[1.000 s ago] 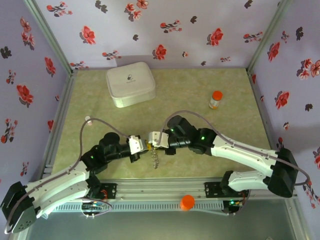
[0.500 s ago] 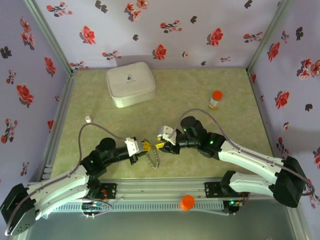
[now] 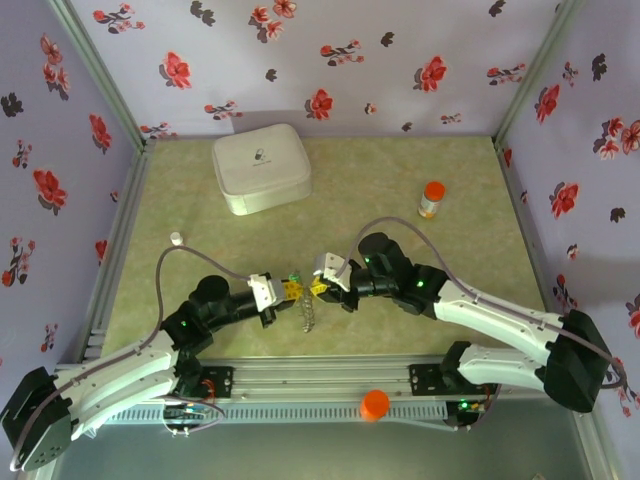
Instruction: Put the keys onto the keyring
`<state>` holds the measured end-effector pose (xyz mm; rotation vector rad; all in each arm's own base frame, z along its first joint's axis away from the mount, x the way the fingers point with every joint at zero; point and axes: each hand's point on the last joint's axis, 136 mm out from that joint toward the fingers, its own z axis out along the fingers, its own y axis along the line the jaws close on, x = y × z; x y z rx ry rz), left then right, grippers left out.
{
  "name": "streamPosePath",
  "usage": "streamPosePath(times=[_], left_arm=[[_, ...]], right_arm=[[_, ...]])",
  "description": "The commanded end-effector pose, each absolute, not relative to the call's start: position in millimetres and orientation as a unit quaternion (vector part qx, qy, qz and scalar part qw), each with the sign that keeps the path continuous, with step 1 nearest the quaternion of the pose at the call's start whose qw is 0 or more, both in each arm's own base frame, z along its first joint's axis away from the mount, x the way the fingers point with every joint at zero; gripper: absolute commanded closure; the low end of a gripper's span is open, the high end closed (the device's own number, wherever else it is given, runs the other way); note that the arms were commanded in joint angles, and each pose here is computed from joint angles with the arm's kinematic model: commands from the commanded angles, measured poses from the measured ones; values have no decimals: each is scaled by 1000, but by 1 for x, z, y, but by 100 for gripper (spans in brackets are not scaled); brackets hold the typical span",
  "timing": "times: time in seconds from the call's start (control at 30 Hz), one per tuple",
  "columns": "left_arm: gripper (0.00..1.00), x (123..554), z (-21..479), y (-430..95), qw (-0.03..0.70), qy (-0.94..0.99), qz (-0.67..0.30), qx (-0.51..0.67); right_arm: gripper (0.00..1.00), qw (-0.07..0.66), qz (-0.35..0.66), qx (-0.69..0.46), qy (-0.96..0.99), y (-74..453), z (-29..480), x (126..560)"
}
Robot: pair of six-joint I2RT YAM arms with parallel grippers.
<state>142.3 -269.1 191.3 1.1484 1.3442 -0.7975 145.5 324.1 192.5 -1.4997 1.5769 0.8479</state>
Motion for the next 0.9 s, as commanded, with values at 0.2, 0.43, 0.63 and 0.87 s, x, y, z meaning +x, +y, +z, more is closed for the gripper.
streamPosePath(times=[0.2,0.43,0.63,0.87], left_arm=[[100,134,222,-273,600,524,-371,477],[100,133,219,-274,594,526,-370,483],[100,133,216,-274,590,529,-373,483],[100,133,218,-274,592,526,-376,481]], right_arm=[[100,377,325,-590,635,330,178,154],[88,396,324,-586,628,328,187,154],[74,420,348,-584,601,327,201,146],[80,419,363,-582,595,334,203,146]])
